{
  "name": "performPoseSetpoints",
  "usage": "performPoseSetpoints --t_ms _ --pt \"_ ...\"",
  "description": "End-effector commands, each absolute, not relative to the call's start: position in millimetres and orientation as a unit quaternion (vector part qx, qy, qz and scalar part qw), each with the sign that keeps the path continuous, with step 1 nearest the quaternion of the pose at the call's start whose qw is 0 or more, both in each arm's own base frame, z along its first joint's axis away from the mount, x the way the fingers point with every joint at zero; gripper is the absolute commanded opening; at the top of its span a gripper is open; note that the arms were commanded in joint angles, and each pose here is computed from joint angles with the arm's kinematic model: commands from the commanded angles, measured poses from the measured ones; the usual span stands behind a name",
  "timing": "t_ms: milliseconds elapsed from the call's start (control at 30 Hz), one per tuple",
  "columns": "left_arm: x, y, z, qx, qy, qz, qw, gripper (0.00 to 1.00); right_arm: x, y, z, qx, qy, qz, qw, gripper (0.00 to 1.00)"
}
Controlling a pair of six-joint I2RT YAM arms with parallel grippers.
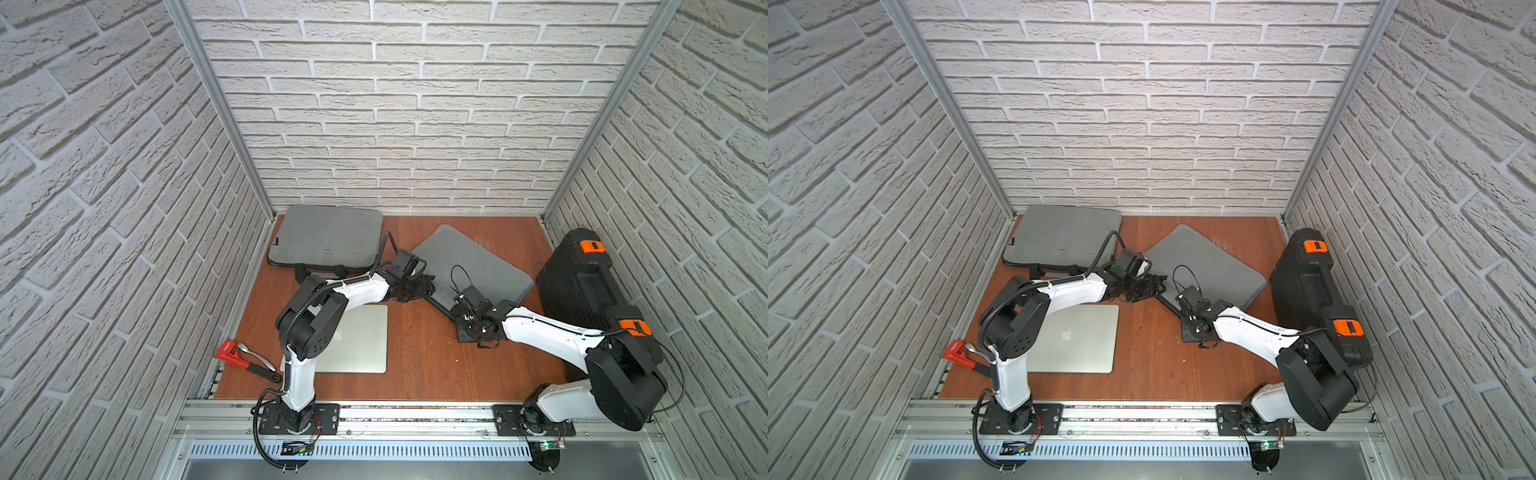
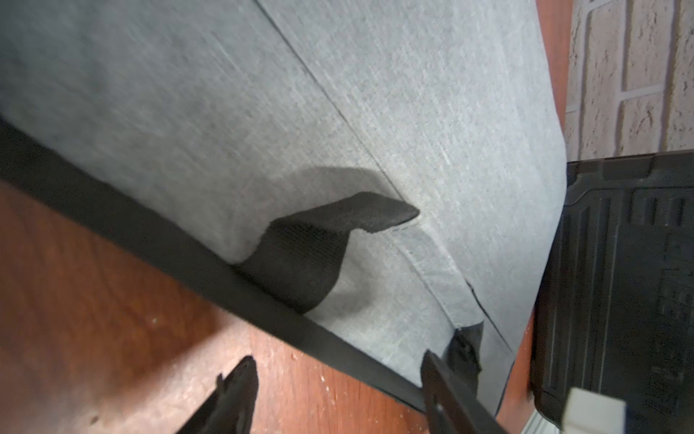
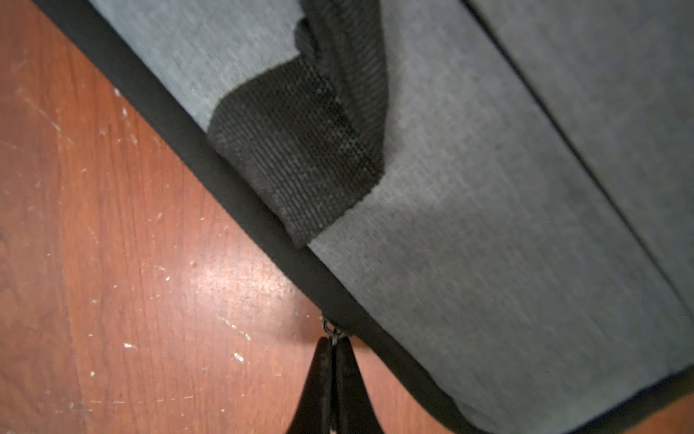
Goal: Open the zippered laptop bag and take out the laptop
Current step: Unzip the zipper on the zippered laptop bag.
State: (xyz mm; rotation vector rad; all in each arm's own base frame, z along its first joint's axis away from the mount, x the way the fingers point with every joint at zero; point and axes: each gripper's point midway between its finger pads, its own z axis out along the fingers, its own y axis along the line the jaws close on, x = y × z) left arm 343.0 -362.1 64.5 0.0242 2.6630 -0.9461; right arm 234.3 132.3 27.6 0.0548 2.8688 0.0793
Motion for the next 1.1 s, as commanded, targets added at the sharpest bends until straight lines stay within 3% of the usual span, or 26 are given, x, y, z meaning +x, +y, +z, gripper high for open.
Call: performPoseSetpoints --t_ms 0,500,800,1067 --pt "340.1 -372.7 60.2 0.013 0.925 -0.349 0.151 0.71 236.5 149.8 31.0 0.017 0.989 0.052 0.135 0.05" --pt "328.4 -389.3 46.2 0.023 0.924 -0.365 0.113 0.67 258.8 182.5 40.4 0.004 0.983 0.088 0.160 0.06" --pt "325.7 -400.2 42.0 0.020 0.917 -0.386 0.094 0.49 271.6 202.1 48.7 -0.013 0.980 0.103 0.168 0.06" --pt "328.1 -399.1 40.2 0.015 0.918 -0.386 0.093 0.23 265.2 197.0 45.2 -0.013 0.982 0.096 0.159 0.06"
